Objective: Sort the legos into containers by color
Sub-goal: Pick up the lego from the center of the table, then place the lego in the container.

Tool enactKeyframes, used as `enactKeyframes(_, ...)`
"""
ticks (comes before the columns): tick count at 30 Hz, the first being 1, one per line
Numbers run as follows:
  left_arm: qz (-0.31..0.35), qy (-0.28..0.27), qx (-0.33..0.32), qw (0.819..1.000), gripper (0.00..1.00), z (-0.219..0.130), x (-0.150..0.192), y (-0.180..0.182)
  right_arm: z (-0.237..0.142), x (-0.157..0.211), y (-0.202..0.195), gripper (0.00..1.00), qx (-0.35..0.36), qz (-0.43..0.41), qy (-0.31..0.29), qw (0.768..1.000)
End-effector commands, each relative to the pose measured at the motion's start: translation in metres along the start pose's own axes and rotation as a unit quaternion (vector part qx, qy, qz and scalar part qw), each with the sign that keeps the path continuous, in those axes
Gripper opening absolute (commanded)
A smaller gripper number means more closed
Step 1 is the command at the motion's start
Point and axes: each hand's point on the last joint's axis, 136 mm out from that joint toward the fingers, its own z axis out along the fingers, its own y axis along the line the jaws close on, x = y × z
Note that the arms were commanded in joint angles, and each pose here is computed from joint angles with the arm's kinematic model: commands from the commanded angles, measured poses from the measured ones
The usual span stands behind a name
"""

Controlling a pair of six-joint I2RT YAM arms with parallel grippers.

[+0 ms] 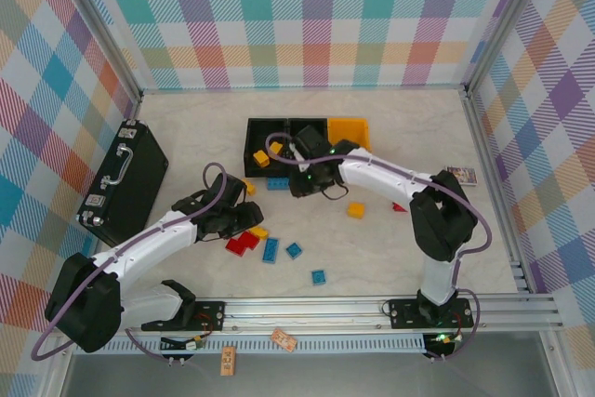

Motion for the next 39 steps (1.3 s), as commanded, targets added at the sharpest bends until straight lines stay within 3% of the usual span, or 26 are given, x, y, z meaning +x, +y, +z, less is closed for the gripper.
enactKeyframes(1,0.000,-0.007,0.021,1.000,0.56,-0.004,-0.004,-0.013,-0.009,-0.020,-0.018,0.29,0.026,0.026,-0.003,0.999)
enactKeyframes(11,0.004,-0.005,0.020,1.000,0.56,-0.001,-0.002,-0.015,0.020,-0.069,-0.046,0.30,0.057,0.060,0.001,0.997)
enactKeyframes(22,0.002,-0.009,0.014,1.000,0.56,-0.002,0.000,-0.010,0.042,-0.078,-0.061,0.41,0.081,0.078,0.012,0.994)
enactKeyframes(26,0.001,-0.007,0.014,1.000,0.56,-0.001,0.001,-0.009,0.039,-0.081,-0.059,0.45,0.079,0.080,0.006,0.994)
enactKeyframes(39,0.000,-0.013,0.009,1.000,0.56,-0.009,0.001,-0.007,-0.012,-0.077,-0.046,0.46,0.050,0.075,-0.038,0.995)
